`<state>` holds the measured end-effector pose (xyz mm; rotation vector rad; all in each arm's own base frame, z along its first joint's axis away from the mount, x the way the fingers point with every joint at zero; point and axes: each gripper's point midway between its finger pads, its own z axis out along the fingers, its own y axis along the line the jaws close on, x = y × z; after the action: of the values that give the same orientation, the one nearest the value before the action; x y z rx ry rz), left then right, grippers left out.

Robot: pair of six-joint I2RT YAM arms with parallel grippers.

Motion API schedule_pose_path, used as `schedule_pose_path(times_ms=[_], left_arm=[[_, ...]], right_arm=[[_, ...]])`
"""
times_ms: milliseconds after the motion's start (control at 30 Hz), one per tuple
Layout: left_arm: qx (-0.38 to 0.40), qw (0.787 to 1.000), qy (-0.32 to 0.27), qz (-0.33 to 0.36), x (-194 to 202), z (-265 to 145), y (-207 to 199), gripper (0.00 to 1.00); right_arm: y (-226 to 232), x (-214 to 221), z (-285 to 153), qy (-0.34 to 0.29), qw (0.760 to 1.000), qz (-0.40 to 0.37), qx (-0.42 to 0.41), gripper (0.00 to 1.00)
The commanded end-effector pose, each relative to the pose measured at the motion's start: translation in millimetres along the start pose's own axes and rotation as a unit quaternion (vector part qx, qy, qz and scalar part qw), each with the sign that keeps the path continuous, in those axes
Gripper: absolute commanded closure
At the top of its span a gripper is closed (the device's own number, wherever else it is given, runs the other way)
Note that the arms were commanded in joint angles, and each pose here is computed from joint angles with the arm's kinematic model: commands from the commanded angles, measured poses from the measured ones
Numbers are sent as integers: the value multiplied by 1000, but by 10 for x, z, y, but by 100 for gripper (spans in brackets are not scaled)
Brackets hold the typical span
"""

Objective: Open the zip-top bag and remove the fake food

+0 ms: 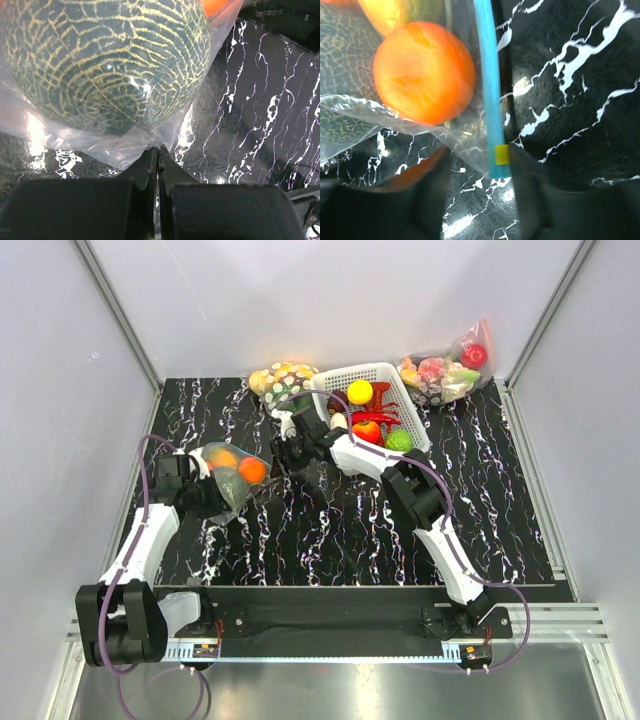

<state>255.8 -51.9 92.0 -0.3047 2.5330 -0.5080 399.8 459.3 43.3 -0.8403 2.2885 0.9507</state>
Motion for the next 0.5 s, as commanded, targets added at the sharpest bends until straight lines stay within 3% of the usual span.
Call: schedule_pose_path(times_ms=[0, 300, 400, 467], left_arm=[[28, 999, -19, 17, -167, -46, -136, 100], [36, 999, -19, 22, -157, -27, -148, 100], [41, 998, -24, 31, -173, -41, -166, 100], [41, 998, -26, 41, -172, -46, -162, 100]], right_arm=[[149, -392, -45, -54, 998, -32, -9, 49], [173, -363, -15, -43, 999, -24, -21, 76], [212, -406, -61, -45, 998, -30, -22, 78], [228, -427, -104, -44, 998, -33, -20, 90]])
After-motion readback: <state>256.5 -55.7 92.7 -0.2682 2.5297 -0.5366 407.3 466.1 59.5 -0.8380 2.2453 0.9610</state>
